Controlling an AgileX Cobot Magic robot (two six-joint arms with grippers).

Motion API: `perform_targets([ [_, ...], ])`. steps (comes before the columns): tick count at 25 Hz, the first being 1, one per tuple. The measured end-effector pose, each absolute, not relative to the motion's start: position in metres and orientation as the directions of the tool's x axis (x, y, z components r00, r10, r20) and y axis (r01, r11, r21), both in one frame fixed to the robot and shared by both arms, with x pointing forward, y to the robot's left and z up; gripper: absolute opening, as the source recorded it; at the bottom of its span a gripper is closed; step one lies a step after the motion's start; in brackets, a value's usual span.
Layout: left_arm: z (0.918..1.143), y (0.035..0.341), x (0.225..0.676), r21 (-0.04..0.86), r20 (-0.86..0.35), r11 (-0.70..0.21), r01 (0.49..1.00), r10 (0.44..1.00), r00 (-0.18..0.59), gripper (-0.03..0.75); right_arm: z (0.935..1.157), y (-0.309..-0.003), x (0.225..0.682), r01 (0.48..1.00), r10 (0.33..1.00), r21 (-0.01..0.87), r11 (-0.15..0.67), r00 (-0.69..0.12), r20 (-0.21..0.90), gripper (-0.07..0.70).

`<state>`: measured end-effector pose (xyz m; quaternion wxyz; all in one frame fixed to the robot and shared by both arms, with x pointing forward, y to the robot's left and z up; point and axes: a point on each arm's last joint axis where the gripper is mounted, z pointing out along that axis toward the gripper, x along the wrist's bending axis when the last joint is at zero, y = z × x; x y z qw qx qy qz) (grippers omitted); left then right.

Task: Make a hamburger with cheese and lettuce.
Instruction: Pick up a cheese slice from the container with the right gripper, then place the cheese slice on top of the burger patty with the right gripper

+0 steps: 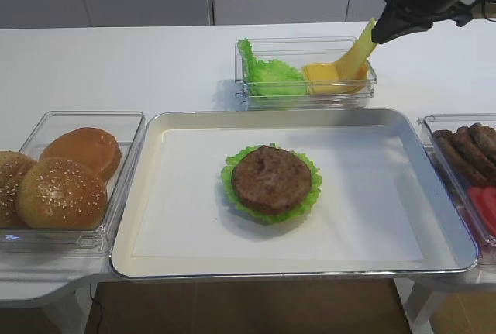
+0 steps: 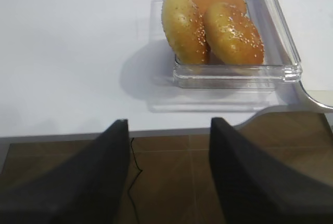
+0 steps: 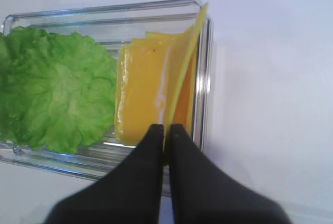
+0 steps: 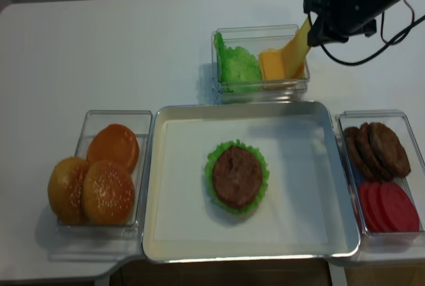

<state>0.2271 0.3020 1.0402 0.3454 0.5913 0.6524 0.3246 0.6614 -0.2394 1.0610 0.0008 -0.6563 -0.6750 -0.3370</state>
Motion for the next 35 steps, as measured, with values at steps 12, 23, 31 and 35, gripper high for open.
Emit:
perform_targets([
  [12,1.04,0.302,0.227,0.832,-0.067,0.09,0.547,0.996,-0.062,0.37,1.107,-0.239,0.636,0.851,0.879,0.521,-0.069,-0.195,0.435,0.012],
  [23,1.04,0.302,0.227,0.832,-0.067,0.09,0.547,0.996,-0.062,0.37,1.16,-0.238,0.571,0.81,0.853,0.584,-0.057,-0.264,0.45,0.011],
  [31,1.04,0.302,0.227,0.832,-0.067,0.09,0.547,0.996,-0.062,0.37,1.158,-0.235,0.517,0.817,0.807,0.573,-0.066,-0.294,0.512,0.011],
  [35,1.04,0.302,0.227,0.832,-0.067,0.09,0.547,0.996,-0.062,0.37,1.146,-0.232,0.5,0.835,0.776,0.547,-0.07,-0.299,0.555,0.011],
])
